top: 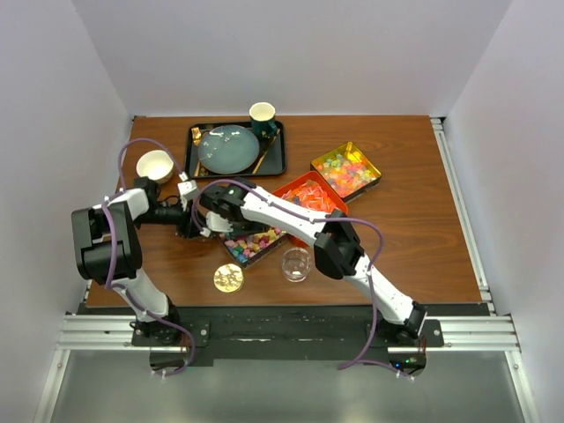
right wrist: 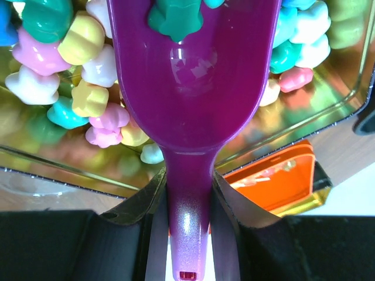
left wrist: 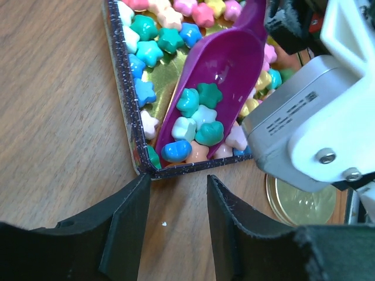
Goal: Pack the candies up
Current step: Scoop the fake candies from the storage box.
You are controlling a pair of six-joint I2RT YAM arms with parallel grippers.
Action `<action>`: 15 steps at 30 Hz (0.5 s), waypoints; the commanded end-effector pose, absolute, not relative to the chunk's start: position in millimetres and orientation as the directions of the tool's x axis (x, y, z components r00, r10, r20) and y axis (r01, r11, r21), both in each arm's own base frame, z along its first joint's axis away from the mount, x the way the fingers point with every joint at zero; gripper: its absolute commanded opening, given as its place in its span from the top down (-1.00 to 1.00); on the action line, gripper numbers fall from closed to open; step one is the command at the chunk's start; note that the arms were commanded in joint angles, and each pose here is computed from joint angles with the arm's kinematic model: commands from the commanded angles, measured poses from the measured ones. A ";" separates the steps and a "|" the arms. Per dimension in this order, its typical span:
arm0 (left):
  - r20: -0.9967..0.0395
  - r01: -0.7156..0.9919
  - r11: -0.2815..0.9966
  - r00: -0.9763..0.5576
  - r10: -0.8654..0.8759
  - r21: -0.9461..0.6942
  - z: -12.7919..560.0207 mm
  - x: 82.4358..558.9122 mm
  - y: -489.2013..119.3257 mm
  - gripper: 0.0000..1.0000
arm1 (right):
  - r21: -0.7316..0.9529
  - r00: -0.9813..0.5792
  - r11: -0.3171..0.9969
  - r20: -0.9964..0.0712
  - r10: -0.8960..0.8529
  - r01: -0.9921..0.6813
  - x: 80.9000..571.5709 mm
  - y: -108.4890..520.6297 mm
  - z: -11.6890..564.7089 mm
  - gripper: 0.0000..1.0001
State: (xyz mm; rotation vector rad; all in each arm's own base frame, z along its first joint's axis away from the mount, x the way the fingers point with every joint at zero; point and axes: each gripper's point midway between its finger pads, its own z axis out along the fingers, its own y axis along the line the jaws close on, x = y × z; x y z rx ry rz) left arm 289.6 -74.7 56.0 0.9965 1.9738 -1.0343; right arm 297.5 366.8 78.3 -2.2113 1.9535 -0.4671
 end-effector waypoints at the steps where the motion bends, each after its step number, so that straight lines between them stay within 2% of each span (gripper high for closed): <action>1: -0.842 0.846 0.406 -0.471 0.263 -0.346 69.7 296.2 -80.3 0.03 | -0.086 0.100 -0.110 0.109 -0.989 -0.990 257.0 353.3 81.6 1.00; 3: -0.845 0.845 0.420 -0.464 0.266 -0.331 74.6 301.3 -77.9 -0.02 | -0.059 0.089 -0.093 0.067 -0.994 -0.994 262.2 354.5 81.5 1.00; 5: -0.844 0.840 0.438 -0.463 0.272 -0.320 78.7 305.6 -75.5 -0.07 | -0.054 0.070 -0.069 -0.018 -0.997 -0.996 271.3 359.4 87.1 1.00; 6: -0.846 0.841 0.450 -0.452 0.282 -0.299 83.5 309.2 -72.3 -0.09 | -0.036 0.079 -0.079 -0.009 -0.997 -0.996 271.1 353.4 79.8 1.00; 7: -0.845 0.839 0.460 -0.450 0.288 -0.290 85.6 311.5 -70.2 -0.10 | -0.078 0.085 -0.079 -0.079 -0.993 -0.994 279.3 359.9 92.1 1.00; 9: -0.841 0.834 0.476 -0.451 0.300 -0.277 94.1 317.0 -66.9 -0.11 | -0.077 0.129 -0.125 -0.046 -0.991 -0.989 279.4 342.4 76.0 1.00; 10: -0.840 0.836 0.476 -0.448 0.305 -0.273 97.1 318.1 -65.7 -0.11 | -0.153 0.151 -0.131 -0.122 -0.981 -0.979 288.5 350.2 94.3 1.00; 11: -0.830 0.828 0.477 -0.470 0.301 -0.296 99.9 314.8 -65.4 -0.11 | -0.127 0.156 -0.142 -0.105 -0.982 -0.982 283.1 338.0 78.7 1.00; 15: -0.836 0.824 0.500 -0.456 0.307 -0.266 123.4 323.1 -58.9 -0.14 | -0.134 0.147 -0.124 -0.179 -0.973 -0.983 287.3 334.1 76.4 1.00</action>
